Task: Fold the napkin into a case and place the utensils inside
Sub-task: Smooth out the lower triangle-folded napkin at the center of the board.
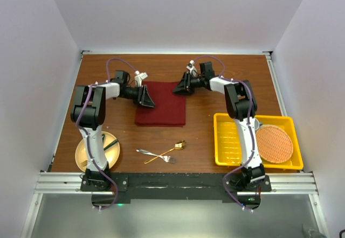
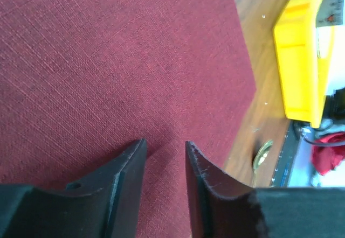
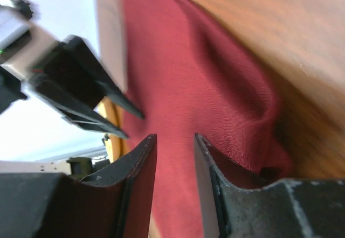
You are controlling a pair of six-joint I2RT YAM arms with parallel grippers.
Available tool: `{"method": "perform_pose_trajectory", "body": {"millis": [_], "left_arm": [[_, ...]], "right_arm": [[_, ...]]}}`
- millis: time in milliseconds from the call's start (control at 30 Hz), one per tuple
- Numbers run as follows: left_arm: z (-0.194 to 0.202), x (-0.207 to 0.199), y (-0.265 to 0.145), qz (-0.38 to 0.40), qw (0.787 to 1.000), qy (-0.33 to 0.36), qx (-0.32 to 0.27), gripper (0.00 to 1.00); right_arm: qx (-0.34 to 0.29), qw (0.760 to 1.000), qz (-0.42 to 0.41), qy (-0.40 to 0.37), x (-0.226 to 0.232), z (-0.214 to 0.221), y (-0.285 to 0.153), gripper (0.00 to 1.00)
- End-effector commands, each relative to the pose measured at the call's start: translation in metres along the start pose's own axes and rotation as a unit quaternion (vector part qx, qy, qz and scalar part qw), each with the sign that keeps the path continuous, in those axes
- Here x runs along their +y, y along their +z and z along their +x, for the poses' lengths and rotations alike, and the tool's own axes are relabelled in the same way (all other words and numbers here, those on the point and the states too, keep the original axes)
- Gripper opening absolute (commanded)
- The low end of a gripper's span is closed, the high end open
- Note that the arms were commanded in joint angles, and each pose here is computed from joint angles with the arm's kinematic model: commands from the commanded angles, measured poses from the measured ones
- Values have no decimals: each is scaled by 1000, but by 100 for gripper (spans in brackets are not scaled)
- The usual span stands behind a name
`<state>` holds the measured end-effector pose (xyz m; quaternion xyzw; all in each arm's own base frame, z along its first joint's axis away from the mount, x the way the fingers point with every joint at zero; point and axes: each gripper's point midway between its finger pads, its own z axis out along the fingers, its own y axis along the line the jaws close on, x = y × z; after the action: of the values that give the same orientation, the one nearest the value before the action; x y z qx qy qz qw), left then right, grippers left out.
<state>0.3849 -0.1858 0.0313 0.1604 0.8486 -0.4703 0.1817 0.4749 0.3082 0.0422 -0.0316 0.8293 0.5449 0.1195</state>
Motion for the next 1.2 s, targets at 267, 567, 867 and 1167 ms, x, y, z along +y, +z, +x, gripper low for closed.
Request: {"method": "perform_pose_trajectory", "body": {"millis": [267, 567, 867, 1167], "left_arm": [[75, -1, -11, -24, 998, -21, 62, 30], [-11, -37, -24, 18, 996, 81, -14, 33], [-72, -29, -4, 57, 992, 51, -105, 45], [-48, 34, 3, 9, 991, -72, -116, 48]], "right_arm": [[48, 998, 33, -8, 3, 59, -25, 33], [-1, 999, -26, -33, 63, 7, -37, 32], [-18, 995, -83, 48, 77, 3, -20, 40], [9, 997, -30, 67, 5, 16, -4, 44]]}}
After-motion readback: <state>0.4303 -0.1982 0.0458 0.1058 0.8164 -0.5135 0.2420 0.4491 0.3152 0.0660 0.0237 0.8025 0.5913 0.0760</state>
